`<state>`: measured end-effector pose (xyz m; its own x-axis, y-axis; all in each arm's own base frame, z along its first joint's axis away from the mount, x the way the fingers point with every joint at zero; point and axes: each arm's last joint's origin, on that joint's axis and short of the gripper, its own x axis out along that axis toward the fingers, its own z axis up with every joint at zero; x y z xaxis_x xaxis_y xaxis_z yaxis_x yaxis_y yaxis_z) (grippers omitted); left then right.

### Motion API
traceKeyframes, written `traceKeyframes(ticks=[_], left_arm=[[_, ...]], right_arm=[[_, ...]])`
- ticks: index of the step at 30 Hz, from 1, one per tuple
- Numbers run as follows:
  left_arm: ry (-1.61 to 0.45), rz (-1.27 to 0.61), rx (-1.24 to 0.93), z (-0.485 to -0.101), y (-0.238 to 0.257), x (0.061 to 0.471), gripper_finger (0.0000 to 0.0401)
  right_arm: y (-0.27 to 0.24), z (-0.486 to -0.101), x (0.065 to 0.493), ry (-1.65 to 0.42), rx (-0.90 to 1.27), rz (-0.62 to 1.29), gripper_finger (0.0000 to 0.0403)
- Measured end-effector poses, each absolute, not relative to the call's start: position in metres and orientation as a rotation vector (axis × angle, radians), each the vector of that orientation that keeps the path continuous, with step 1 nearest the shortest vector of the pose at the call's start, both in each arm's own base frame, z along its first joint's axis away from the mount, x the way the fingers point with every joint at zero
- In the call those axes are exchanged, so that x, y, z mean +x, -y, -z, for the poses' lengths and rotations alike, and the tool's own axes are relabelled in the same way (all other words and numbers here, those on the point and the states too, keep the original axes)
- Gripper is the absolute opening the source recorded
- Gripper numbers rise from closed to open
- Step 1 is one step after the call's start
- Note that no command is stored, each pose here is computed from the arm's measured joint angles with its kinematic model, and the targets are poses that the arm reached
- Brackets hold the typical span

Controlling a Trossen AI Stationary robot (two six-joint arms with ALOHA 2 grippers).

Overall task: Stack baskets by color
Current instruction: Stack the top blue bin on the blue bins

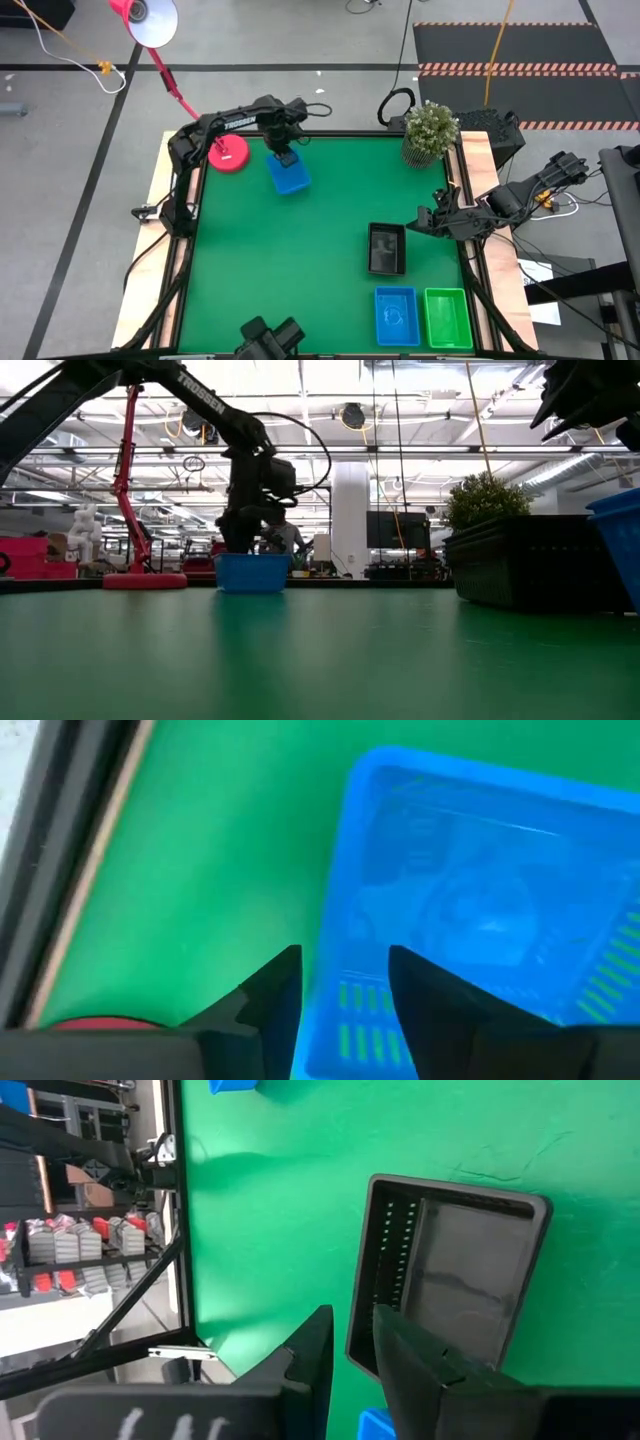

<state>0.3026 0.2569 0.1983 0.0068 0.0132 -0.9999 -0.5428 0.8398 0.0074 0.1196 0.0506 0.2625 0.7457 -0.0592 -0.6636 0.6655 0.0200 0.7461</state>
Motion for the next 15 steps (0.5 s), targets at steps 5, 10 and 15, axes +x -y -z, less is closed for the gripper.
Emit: traceKeyframes(ticks=[5, 10, 15], left_arm=[[-1.47, -0.489, -0.402, -0.1973, -0.261, 0.3075, 0.0111], [-1.457, -0.475, -0.381, -0.1973, -0.2615, 0.3094, 0.0056], [-1.44, -0.47, -0.367, -0.1975, -0.2635, 0.3101, 0.0017]], right_arm=[[-0.0514, -0.2642, 0.1211, -0.513, 1.471, 0.586, 0.007], [-0.0518, -0.2651, 0.1219, -0.507, 1.48, 0.575, 0.007], [-0.0522, -0.2659, 0.1226, -0.501, 1.488, 0.565, 0.007]])
